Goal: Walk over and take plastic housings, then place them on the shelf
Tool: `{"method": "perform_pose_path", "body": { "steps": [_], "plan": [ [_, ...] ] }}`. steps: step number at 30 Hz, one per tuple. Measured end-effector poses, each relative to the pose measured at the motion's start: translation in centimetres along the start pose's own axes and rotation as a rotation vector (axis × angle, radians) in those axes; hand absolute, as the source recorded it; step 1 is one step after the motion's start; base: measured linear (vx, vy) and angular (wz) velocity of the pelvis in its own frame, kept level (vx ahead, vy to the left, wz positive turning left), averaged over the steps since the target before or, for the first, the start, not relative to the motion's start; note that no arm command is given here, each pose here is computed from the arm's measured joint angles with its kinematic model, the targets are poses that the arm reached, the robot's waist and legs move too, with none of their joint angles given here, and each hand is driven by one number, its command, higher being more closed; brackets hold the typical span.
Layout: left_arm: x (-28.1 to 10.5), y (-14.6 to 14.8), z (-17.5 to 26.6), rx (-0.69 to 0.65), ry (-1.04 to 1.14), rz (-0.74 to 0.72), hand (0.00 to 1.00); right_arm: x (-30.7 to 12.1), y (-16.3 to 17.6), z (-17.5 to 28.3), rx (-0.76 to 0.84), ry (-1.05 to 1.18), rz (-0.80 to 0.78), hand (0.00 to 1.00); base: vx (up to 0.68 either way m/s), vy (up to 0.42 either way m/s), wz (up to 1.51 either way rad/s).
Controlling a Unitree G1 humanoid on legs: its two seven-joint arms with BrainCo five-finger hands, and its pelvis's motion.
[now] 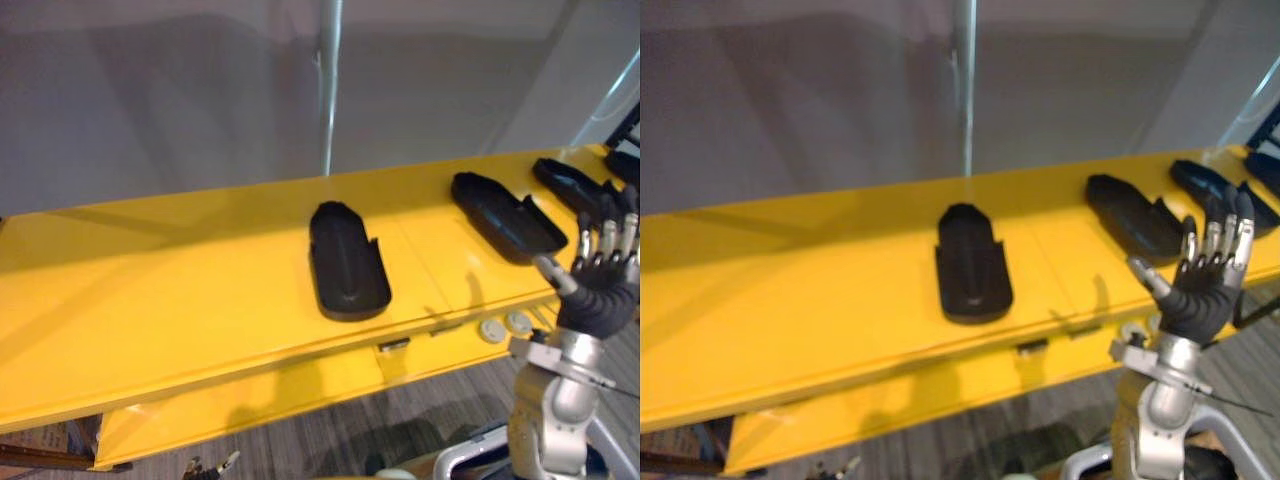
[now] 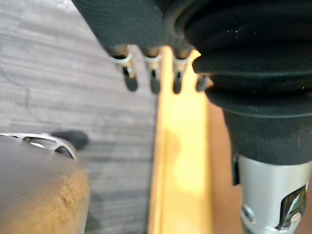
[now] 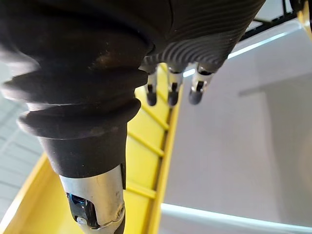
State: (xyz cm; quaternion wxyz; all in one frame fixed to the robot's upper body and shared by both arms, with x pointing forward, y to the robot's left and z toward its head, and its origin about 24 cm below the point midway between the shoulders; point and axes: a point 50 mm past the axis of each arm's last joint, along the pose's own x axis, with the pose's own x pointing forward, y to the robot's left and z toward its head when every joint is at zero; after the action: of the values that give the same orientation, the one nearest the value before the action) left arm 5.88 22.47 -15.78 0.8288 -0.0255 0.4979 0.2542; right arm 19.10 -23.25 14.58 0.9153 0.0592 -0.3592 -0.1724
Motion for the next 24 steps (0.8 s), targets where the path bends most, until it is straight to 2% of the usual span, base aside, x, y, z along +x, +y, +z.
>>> {"method": "perform_pose_path", "body": {
  "steps": [6, 9, 11, 15, 20, 21, 24],
  "plan": [
    [-0.3, 0.6, -0.8, -0.019, 0.023, 0.030, 0.00, 0.4, 0.8, -1.4, 0.081, 0.066, 0.072, 0.00, -0.01, -0.013, 0.20],
    [-0.5, 1.1, -1.6, -0.018, 0.052, 0.065, 0.00, 1.2, 2.7, -2.9, 0.135, 0.101, 0.189, 0.00, -0.01, -0.017, 0.33],
    [-0.4, 1.1, -1.5, -0.016, 0.065, 0.074, 0.00, 2.3, 4.8, -3.7, 0.157, 0.103, 0.338, 0.00, 0.02, -0.013, 0.30],
    [-0.3, 1.7, -1.3, -0.036, 0.064, 0.094, 0.00, 3.3, 8.2, -3.1, 0.203, 0.047, 0.526, 0.00, 0.01, -0.006, 0.09],
    [-0.1, 1.6, -0.8, -0.027, 0.045, 0.086, 0.00, 3.8, 8.7, -2.3, 0.139, 0.041, 0.633, 0.00, 0.00, 0.000, 0.00],
    [-0.1, 1.6, -0.8, -0.026, 0.045, 0.085, 0.00, 3.8, 8.8, -2.1, 0.134, 0.036, 0.650, 1.00, -0.01, 0.002, -0.04],
    [-0.1, 1.5, -0.9, 0.004, 0.048, 0.076, 0.00, 3.8, 9.0, -0.6, 0.114, -0.011, 0.716, 1.00, -0.03, -0.010, -0.13]
  ]
}}
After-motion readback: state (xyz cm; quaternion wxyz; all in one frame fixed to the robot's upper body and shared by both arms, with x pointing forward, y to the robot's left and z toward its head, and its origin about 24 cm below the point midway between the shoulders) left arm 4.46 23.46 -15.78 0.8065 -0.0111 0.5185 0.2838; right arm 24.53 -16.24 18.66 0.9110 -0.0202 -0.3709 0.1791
